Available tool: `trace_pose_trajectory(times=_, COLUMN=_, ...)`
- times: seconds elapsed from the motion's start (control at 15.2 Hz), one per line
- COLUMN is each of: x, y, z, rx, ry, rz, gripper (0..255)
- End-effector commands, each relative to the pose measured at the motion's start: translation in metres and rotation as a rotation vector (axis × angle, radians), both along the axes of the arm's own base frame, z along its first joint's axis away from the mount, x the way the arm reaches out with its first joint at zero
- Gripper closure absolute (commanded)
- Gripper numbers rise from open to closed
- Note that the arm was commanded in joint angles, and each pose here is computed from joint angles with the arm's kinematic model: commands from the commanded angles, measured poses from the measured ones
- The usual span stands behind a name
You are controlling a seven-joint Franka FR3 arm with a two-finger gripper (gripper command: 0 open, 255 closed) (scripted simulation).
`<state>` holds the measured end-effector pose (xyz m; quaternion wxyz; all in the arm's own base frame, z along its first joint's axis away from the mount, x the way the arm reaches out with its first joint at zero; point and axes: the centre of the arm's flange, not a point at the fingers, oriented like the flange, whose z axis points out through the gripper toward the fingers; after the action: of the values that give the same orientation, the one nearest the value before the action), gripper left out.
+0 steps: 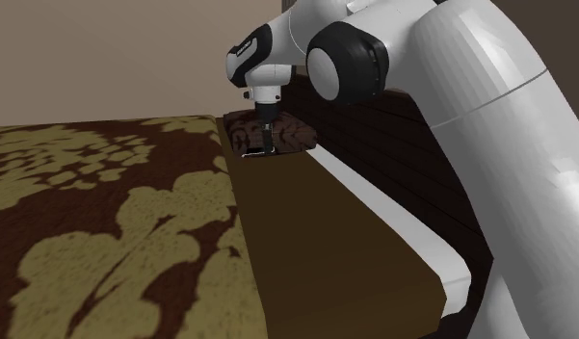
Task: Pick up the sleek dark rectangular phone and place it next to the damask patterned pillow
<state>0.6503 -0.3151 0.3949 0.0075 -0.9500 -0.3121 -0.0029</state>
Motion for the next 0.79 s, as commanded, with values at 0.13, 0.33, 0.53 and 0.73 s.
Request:
trace_pose_trajectory(times=0.13, x=0.001, y=0.000, z=-0.022, rx=0.000, ry=0.000, rz=0.000, gripper=255)
trace_pose_trajectory(times=0.33, x=0.001, y=0.000, z=-0.038, rx=0.000, ry=0.000, rz=0.000, gripper=255)
trace_pose_trajectory(times=0.53, x=0.001, y=0.000, z=-0.050, rx=0.000, ry=0.000, rz=0.000, gripper=255)
trace_pose_trajectory(times=0.73, x=0.001, y=0.000, z=-0.050, rx=0.000, ry=0.000, rz=0.000, gripper=255)
